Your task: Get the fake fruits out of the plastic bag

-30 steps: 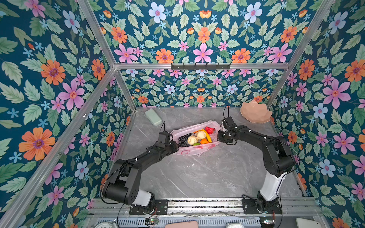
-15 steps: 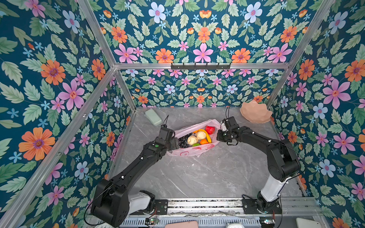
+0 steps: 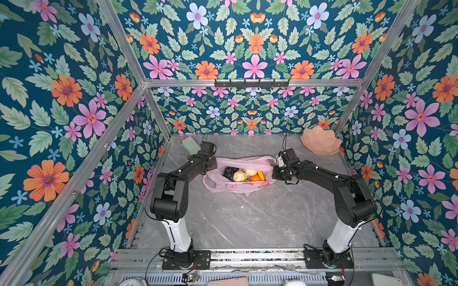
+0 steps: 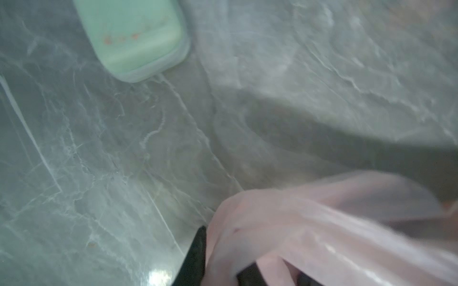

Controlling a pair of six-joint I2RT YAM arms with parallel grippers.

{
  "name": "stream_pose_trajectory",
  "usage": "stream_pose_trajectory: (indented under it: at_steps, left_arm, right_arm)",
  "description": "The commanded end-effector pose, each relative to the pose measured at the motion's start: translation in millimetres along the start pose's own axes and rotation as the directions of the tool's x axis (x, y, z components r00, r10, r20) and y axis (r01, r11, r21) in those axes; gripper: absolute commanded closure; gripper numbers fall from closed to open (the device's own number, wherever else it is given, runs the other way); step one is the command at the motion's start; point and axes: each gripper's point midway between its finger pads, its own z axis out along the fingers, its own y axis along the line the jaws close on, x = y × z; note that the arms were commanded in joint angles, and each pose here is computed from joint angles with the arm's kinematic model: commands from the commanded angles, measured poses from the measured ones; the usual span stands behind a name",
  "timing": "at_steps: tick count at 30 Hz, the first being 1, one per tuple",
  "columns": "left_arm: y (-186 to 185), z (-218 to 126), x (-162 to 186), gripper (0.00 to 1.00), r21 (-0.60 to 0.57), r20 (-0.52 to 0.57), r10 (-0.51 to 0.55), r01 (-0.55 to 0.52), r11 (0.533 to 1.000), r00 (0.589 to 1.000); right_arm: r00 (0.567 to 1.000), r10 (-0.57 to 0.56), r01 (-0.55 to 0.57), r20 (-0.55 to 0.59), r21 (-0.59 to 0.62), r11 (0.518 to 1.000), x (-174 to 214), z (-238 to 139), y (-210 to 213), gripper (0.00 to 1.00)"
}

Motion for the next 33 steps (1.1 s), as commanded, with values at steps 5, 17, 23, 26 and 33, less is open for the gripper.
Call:
stream_pose_trajectory:
  at_steps: [5,17,23,26,33]
  left_arm:
    - [-56.1,-9.3,-11.5,0.90,0.256,-0.011,-0.040,0.041,0.966,0.999]
    - [-2.2,-38.2,60.0,1.00,0.143,0.000,-0.088,0.087,0.986,0.996]
    - [44.3,-62.2,66.3,1.00,0.076,0.073,-0.188,0.183,0.980,0.979]
    - [38.8,-68.4,68.1,1.00,0.118,0.079,-0.169,0.159,0.980,0.982]
    - [7.6,-76.4,65.7,1.00,0.221,0.097,-0.093,0.070,0.973,0.991]
  right_arm:
    - [0.997,-0.074,0.073,-0.017,-0.050,0.996,5.3,12.3,16.3,1.00]
    - [0.970,-0.215,0.193,-0.112,-0.182,0.964,44.1,39.0,88.3,1.00]
    - [0.960,-0.249,0.216,-0.129,-0.230,0.949,60.5,48.2,119.8,1.00]
    - [0.963,-0.244,0.213,-0.116,-0.230,0.950,56.5,47.0,127.1,1.00]
    - [0.989,-0.130,0.123,-0.063,-0.116,0.986,26.1,31.8,93.7,1.00]
